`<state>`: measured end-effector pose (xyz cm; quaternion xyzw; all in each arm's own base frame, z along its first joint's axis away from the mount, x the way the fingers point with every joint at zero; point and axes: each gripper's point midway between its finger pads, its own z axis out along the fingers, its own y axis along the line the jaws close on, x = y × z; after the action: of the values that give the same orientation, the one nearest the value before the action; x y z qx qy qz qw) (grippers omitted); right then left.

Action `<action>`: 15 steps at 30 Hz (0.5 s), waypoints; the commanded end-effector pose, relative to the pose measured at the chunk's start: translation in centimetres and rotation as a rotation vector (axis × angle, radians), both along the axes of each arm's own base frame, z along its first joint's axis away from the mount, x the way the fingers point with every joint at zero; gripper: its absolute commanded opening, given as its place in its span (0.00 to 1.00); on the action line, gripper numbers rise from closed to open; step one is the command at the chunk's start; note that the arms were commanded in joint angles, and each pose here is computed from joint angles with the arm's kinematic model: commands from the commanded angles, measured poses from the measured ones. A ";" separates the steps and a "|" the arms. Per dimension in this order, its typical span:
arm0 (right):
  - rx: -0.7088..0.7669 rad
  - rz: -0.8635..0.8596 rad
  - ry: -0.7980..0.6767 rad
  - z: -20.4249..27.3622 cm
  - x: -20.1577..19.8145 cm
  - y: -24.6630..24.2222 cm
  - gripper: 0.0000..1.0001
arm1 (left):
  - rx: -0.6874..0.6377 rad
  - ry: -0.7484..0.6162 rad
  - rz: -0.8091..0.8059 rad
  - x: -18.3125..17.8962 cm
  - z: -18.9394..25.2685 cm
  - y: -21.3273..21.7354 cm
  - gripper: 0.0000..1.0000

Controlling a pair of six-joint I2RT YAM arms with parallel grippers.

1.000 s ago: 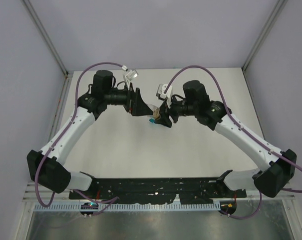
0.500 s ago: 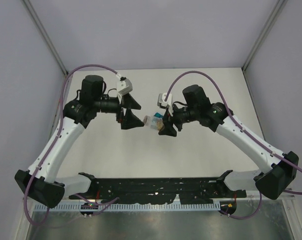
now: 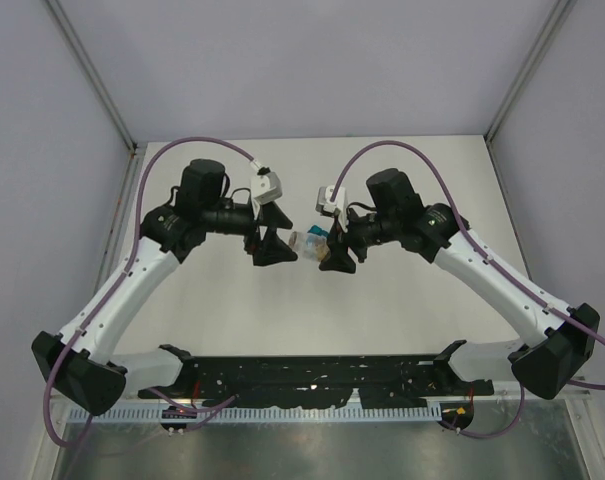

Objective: Sort the pills into containers

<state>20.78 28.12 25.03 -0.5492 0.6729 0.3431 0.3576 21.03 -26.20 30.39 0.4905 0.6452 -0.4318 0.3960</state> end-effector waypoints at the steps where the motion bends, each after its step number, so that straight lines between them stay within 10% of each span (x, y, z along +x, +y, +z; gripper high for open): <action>1: 0.054 0.010 -0.056 2.7 0.1 0.5 0.06 | -0.012 -0.045 -0.006 0.9 0.3 -0.9 0.81; 9: 0.052 0.000 -0.058 2.5 0.3 0.5 0.06 | -0.026 0.022 -0.013 1.3 -0.1 -1.9 0.51; 15: 0.041 -0.105 -0.112 2.8 2.3 0.0 0.06 | -0.044 0.120 0.020 1.8 -0.2 -2.6 0.00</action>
<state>21.59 27.69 24.82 -0.5391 0.6876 0.3232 0.3634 21.89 -27.82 28.79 0.4727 0.6632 -0.4538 0.3617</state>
